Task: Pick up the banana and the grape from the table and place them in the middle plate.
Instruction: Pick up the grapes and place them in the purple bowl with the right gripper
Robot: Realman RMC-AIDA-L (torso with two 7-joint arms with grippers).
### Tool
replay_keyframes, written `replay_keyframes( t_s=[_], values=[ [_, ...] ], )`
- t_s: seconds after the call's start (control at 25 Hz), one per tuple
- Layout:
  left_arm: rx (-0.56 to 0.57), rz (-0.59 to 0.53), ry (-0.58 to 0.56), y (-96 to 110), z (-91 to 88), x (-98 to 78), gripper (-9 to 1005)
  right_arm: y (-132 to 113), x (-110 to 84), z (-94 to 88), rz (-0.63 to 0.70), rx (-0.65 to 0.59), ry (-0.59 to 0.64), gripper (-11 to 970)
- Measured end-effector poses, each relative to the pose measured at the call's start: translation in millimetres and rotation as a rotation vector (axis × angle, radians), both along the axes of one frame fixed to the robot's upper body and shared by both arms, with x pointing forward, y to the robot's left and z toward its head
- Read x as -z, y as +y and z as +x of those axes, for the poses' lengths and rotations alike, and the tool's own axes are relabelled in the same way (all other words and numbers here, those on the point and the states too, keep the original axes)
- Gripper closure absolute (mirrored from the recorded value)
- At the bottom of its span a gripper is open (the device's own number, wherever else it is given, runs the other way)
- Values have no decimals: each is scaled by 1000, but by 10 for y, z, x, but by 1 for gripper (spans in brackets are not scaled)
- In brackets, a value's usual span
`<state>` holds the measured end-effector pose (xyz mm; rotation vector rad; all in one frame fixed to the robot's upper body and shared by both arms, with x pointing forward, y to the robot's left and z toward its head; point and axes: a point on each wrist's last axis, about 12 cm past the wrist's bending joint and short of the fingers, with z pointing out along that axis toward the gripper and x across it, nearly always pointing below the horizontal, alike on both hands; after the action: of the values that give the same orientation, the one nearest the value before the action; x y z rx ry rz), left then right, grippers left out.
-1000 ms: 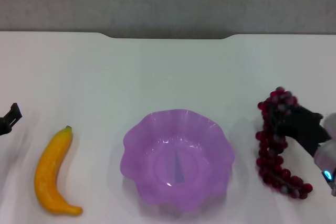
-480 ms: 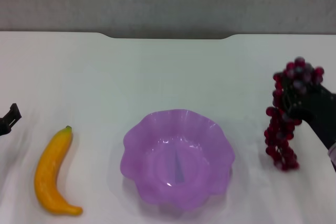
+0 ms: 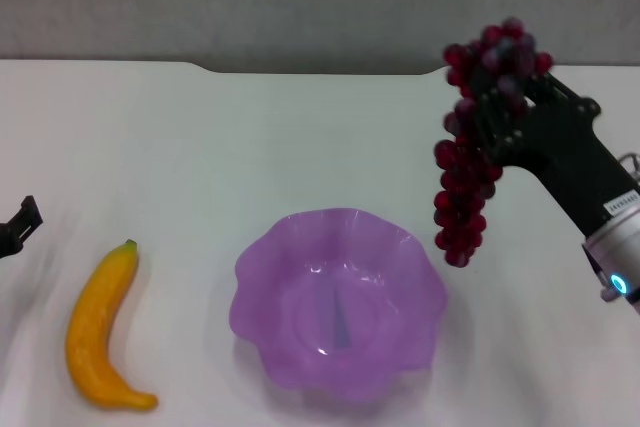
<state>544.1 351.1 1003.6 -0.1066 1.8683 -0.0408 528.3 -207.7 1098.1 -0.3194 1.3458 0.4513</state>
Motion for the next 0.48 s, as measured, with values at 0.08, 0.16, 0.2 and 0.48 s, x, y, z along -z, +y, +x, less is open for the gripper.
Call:
replay_keyframes(
  t_s=[0.08, 0.16, 0.2, 0.48],
  values=[
    [1, 0, 1, -3, 3, -1, 103, 64, -59, 6, 10, -29, -21, 634],
    [5, 2, 1, -12, 12, -3, 103, 131, -87, 11, 10, -58, -34, 636],
    [9, 3, 0, -19, 19, -6, 102, 177, -92, 13, 7, -78, -38, 636],
    [20, 3, -5, -59, 55, -22, 102, 430, 161, 70, -97, -198, 32, 637]
  ],
)
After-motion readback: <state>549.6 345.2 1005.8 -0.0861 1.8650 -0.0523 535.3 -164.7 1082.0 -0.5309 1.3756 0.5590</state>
